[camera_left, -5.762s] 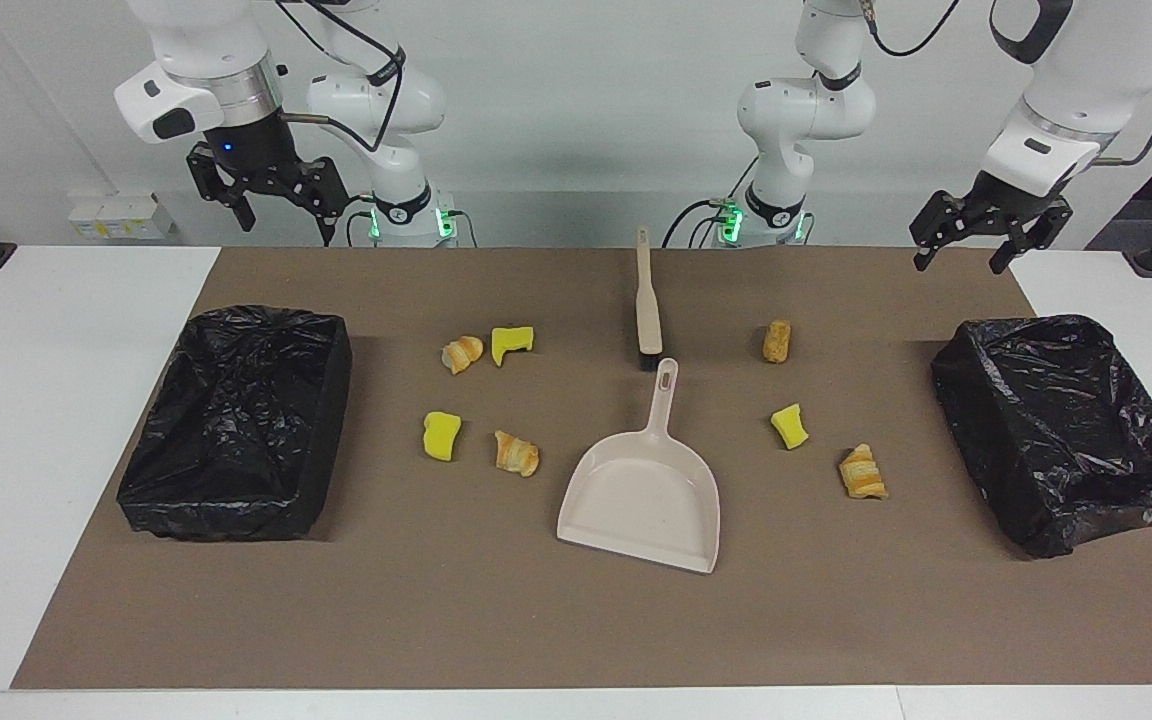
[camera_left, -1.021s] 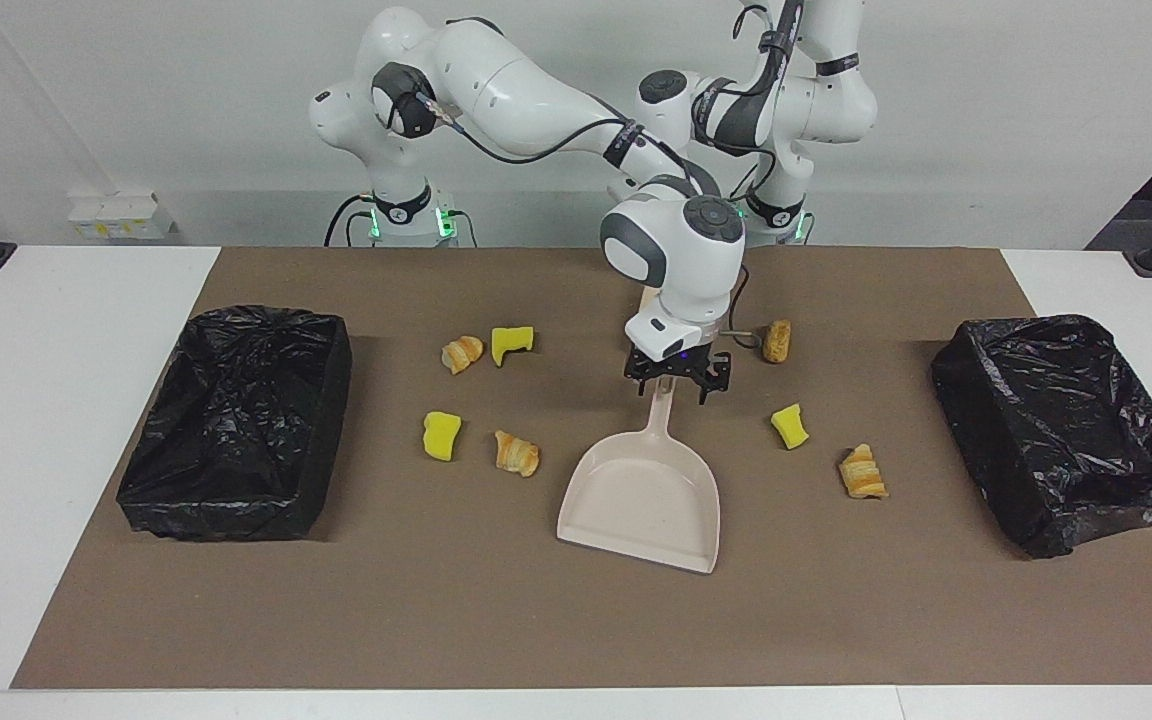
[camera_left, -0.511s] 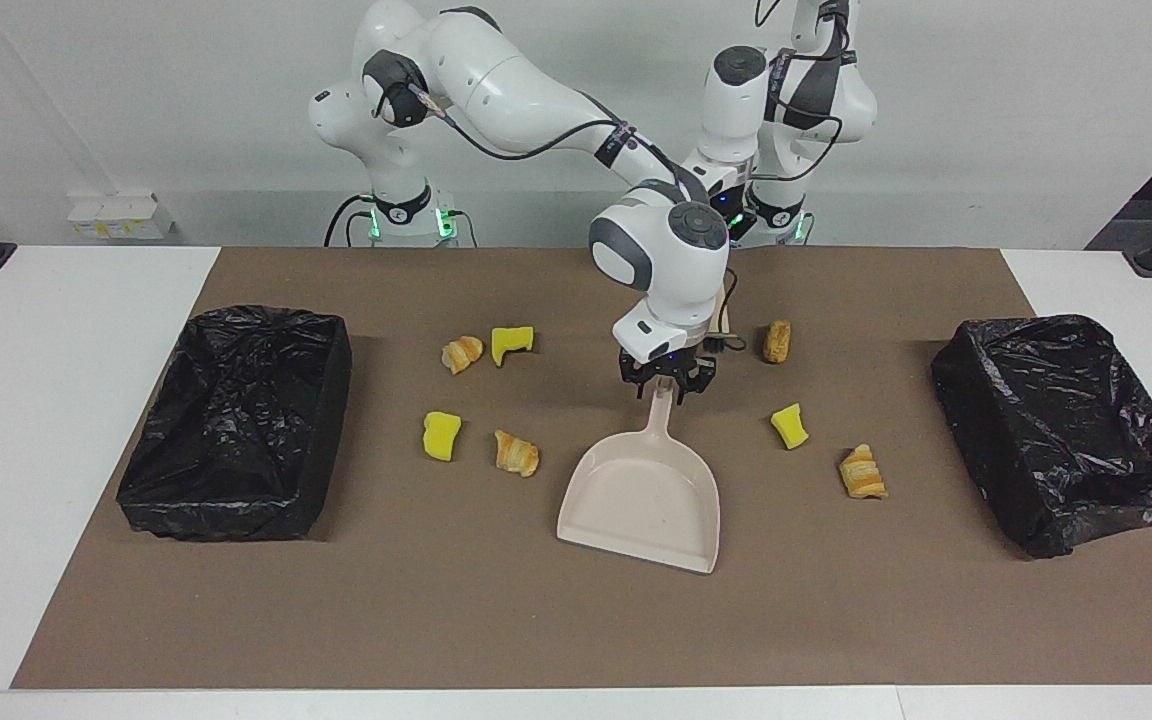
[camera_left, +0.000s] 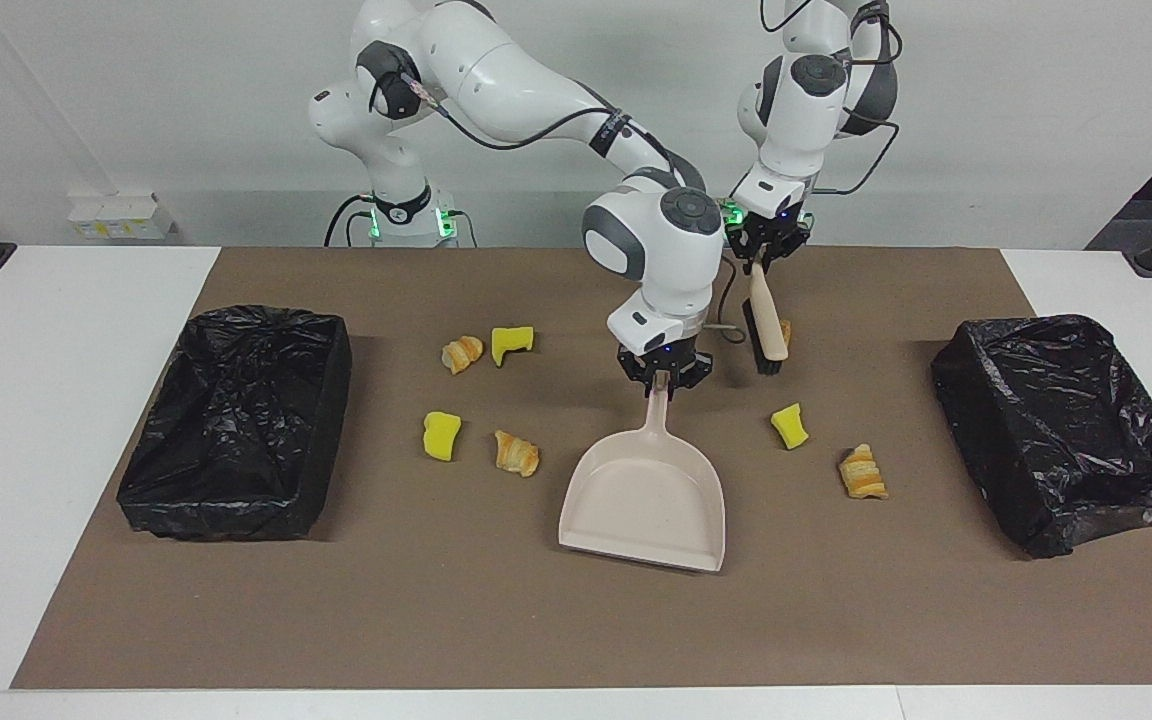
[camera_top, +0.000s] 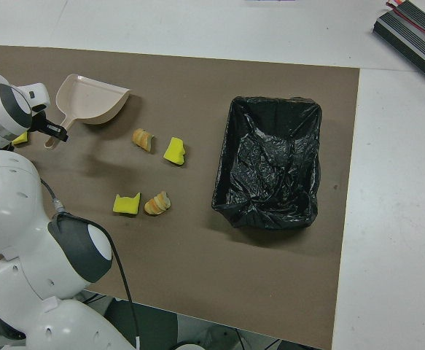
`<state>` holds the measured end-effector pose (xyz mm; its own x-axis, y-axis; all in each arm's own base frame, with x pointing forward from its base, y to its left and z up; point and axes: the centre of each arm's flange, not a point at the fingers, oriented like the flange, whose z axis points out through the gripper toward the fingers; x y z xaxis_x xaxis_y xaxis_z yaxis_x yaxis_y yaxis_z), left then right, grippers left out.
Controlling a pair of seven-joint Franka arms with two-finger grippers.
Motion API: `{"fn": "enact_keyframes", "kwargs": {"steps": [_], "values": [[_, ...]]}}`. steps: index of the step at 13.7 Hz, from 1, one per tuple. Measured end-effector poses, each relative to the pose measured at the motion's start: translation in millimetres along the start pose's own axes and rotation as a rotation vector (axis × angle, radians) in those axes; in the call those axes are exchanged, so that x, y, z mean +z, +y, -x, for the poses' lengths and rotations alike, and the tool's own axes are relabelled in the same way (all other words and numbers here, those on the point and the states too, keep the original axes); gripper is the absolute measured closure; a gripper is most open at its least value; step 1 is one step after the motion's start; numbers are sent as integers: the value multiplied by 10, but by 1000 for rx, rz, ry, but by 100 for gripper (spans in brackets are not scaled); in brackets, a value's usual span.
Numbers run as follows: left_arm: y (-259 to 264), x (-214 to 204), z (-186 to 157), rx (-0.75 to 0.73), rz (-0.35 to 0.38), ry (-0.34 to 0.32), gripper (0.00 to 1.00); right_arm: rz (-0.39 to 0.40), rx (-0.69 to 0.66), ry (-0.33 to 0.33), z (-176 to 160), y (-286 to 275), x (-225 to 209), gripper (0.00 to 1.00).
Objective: Sweep and dump trash in bin
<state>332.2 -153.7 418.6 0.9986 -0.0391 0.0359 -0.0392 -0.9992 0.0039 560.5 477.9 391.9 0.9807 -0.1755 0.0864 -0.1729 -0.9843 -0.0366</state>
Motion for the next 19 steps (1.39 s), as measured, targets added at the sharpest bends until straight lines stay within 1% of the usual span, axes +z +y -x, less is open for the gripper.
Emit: {"fn": "enact_keyframes", "kwargs": {"steps": [2,5,7,8,10,13,15,17,19], "values": [[-186,-62,-261,12,4,5,74,-15,-53,19,-26,51,-222,68],[-662,-178,-799,63,22,10,74,-11,-231,23,67,125,-369,68],[-991,-196,-1130,102,-3,10,74,-3,-331,22,131,193,-439,68],[-1144,-176,-1271,126,-14,6,74,0,-404,18,153,240,-478,68],[-1410,-57,-1504,171,-15,1,74,6,-575,-18,160,393,-519,68],[-1699,290,-1853,196,-21,19,74,13,-807,-51,148,550,-482,68],[-1775,535,-1989,205,-22,-8,74,17,-969,-70,107,650,-409,68],[-1739,663,-1958,217,-18,-40,74,17,-1103,-83,-9,790,-353,68],[-1606,673,-1899,252,-11,-79,74,16,-1192,-93,-82,888,-313,68]]}}
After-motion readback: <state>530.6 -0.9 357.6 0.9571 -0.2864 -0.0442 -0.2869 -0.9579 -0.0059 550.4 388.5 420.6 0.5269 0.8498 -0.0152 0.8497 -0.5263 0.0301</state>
